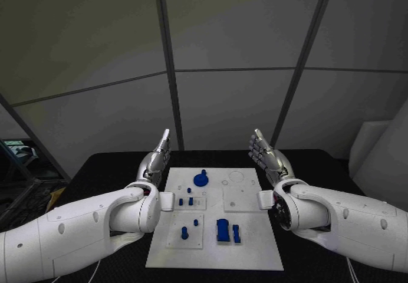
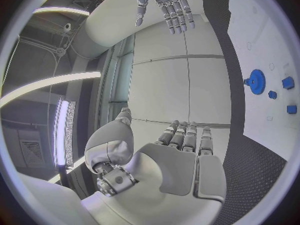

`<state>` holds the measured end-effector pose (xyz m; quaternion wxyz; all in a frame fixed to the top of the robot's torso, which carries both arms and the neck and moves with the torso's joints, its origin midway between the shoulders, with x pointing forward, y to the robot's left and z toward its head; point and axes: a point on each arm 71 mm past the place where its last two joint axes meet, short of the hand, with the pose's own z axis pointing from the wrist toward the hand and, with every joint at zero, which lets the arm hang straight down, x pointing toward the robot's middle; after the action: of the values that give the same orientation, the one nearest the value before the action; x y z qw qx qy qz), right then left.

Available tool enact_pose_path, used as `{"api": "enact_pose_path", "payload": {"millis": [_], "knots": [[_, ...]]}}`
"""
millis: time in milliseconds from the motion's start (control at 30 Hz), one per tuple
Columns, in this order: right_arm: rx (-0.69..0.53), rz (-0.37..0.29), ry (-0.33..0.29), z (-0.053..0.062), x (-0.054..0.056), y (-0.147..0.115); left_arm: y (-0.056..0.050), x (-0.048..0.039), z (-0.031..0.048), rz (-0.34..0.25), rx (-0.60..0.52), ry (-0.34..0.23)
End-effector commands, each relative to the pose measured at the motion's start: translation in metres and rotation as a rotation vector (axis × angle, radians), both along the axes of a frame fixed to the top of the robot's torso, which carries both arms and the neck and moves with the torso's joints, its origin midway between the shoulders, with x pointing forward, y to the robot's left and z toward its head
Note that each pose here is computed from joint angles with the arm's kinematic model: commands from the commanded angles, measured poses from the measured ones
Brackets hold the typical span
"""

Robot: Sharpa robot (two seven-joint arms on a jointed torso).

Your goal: Assemble the parts on the task board

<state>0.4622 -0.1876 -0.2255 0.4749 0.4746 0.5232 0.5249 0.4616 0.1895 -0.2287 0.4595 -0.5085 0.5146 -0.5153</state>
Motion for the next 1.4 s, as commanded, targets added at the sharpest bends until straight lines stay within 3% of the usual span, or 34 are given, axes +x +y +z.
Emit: {"api": "enact_pose_path", "payload": {"millis": [33,1400], "knots": [[0.009,-0.081,0.003,0.0013,-0.0004,-0.0048,0.0029,0.0002,0.0045,0.045,0.039,-0.048],[0.009,-0.081,0.003,0.0013,-0.0004,-0.0048,0.0029,0.0002,0.0045,0.045,0.039,-0.048]]}}
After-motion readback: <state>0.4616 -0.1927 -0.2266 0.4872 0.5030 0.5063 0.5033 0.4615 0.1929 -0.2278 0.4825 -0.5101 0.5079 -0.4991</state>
